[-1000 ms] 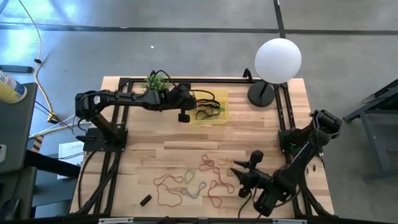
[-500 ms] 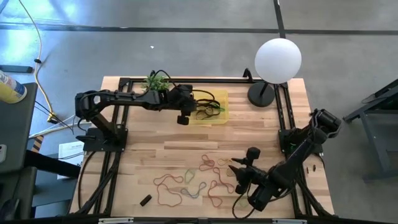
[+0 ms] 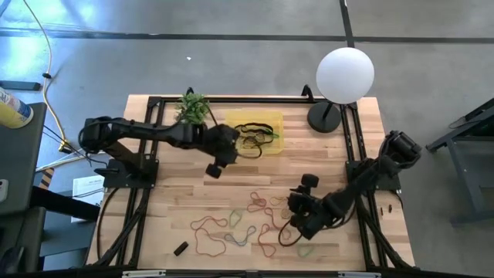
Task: Pick and place rubber bands into bin
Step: Put the top right green rubber band into the yellow bin
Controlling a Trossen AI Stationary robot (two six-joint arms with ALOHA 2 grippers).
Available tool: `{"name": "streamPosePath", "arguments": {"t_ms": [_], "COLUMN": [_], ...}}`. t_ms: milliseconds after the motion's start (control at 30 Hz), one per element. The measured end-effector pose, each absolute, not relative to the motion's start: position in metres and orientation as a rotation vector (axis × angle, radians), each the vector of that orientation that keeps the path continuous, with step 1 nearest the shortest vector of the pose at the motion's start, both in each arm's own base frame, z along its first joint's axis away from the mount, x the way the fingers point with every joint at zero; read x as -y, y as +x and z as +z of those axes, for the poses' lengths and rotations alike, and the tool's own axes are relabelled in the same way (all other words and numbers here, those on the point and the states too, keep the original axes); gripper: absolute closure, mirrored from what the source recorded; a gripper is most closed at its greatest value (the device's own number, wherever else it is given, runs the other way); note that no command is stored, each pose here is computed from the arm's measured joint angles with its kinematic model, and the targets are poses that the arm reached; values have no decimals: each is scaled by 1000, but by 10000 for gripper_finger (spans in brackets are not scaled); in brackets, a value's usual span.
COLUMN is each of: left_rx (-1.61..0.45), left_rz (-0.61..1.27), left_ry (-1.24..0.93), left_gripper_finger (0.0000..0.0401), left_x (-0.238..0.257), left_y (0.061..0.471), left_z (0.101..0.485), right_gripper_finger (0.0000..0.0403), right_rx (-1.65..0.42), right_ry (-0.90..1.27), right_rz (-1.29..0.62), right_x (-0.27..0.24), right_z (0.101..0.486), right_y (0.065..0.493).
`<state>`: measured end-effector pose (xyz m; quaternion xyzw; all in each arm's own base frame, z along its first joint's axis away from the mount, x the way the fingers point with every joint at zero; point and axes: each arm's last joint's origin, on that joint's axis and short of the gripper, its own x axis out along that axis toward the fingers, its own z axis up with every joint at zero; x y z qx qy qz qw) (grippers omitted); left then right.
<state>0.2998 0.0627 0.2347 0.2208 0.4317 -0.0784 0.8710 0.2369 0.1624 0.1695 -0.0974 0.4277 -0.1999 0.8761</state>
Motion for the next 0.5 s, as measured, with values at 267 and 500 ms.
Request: {"name": "streamPosePath", "arguments": {"t_ms": [267, 500], "left_rx": [-985, -1071], "left_rz": [-253, -257], "left_ry": [492, 546], "left_gripper_finger": [278, 277], "left_x": [-8, 40], "left_y": [288, 276], "left_z": [241, 238], "right_gripper_finger": [265, 265], "right_rx": [-887, -1038], "right_ry": [-51, 110], "right_rz": [-200, -39], "right_x": [-142, -135], "right_z": [159, 168], "right_y": [234, 215]}}
